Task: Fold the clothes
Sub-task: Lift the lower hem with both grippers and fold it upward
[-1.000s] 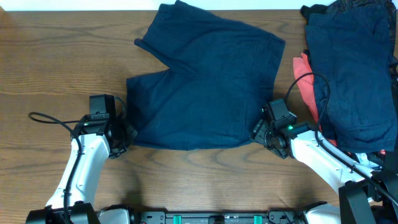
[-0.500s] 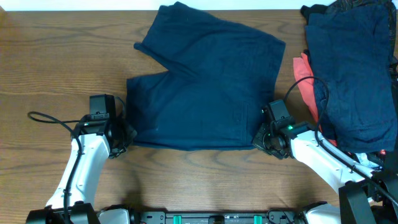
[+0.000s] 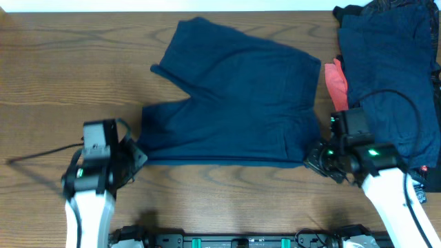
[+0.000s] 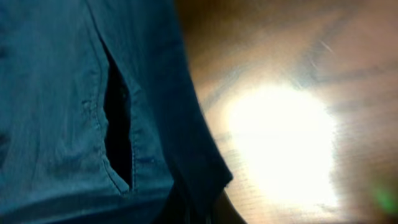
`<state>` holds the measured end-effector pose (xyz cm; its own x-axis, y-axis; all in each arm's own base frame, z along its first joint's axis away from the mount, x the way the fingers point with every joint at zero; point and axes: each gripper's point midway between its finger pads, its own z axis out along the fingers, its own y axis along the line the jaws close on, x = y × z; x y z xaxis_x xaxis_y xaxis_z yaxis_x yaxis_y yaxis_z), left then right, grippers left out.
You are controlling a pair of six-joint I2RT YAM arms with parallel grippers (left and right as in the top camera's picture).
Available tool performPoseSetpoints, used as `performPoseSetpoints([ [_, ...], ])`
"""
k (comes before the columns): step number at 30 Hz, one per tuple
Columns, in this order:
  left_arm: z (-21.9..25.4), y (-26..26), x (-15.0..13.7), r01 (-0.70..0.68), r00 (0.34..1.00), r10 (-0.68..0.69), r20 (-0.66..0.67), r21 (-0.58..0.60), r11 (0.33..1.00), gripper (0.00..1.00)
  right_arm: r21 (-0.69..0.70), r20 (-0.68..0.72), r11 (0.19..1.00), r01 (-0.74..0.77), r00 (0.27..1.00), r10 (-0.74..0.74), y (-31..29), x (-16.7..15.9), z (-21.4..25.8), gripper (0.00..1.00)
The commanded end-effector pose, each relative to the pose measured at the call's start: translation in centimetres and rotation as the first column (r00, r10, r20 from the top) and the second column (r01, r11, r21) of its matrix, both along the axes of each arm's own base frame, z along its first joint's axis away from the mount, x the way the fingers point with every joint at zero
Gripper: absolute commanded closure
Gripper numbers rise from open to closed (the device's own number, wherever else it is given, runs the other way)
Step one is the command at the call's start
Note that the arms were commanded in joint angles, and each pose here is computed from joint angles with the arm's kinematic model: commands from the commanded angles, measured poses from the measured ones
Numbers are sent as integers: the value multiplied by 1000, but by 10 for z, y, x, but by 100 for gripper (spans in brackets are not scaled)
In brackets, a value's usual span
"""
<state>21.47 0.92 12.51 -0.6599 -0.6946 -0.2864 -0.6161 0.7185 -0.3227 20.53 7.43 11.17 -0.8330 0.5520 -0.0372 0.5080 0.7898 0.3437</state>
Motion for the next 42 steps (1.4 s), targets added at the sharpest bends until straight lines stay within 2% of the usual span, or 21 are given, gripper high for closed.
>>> performPoseSetpoints([
  [1,33,25,-10,-88,990,73,122,123,989,94,-144,52,989,25,998,-18,-32,-3,20,99],
  [9,103,20,-46,-91,947,41,318,144,985,94,-156,-1,988,-4,1000,3,-36,-43,45,99],
  [12,121,20,-46,-61,943,-2,333,177,982,94,-158,1,987,-2,1000,3,-37,-47,46,99],
  [15,126,21,-34,-42,948,-22,318,192,980,94,-165,17,986,3,1000,0,-38,-42,47,99],
  [19,113,25,-1,-22,967,-27,255,191,981,94,-188,33,982,14,999,-8,-41,-24,42,98],
  [25,88,28,64,10,977,-50,207,190,982,94,-212,17,977,37,999,-34,-42,12,23,98],
  [32,80,9,139,65,942,-127,310,202,977,94,-232,3,967,102,995,-104,-59,52,-5,99],
  [42,85,-15,210,84,860,-178,478,212,974,94,-244,193,969,48,981,0,-66,120,-12,98],
])
